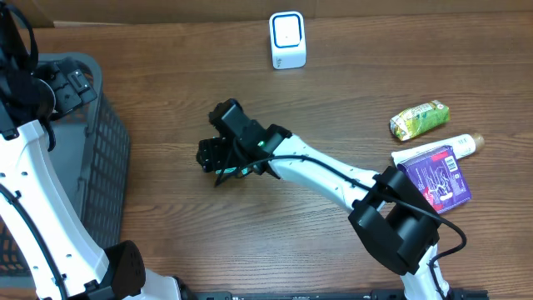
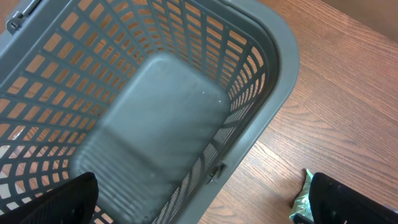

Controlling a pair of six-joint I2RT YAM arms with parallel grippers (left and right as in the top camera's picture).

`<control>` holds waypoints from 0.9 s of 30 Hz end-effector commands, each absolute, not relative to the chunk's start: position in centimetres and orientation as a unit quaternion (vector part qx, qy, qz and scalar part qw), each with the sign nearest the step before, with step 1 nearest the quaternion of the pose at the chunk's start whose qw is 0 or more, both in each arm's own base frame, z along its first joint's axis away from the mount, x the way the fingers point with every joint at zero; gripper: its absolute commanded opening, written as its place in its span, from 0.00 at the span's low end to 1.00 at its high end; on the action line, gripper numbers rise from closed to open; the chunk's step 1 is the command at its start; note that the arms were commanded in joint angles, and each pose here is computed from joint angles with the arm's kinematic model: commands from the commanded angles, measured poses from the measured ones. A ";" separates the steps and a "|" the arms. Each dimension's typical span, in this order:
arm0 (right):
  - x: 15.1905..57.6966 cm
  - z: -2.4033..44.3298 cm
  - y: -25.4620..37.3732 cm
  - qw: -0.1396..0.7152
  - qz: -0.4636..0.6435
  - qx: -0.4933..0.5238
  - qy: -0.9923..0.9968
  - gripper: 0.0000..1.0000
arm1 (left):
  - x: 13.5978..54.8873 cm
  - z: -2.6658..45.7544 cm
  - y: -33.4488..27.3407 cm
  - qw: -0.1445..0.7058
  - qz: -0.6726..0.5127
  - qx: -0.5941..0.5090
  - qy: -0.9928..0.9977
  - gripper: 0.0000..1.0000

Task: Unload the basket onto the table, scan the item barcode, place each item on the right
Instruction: 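Reach the right gripper to the mint-green pack and grasp it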

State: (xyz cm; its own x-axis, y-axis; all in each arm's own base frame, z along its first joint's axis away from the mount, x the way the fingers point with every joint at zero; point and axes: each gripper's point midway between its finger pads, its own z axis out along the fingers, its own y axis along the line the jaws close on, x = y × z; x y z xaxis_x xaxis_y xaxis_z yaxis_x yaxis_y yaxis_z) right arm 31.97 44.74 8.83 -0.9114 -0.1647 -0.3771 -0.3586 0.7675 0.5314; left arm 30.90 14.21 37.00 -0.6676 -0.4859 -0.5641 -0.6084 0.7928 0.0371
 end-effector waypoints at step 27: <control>36.5 4.3 27.3 0.032 0.171 -0.075 0.982 0.73 | 31.0 36.8 14.5 0.270 0.116 -0.299 0.908 1.00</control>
State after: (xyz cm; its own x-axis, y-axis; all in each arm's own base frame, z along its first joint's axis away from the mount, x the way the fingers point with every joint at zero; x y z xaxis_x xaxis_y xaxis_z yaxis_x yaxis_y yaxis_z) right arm 35.92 28.94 2.87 -0.9919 -0.1083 -0.0670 -0.1240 0.9413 0.3140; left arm 30.90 14.21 37.00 -0.6676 -0.4859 -0.5641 -0.6084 0.7928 0.0371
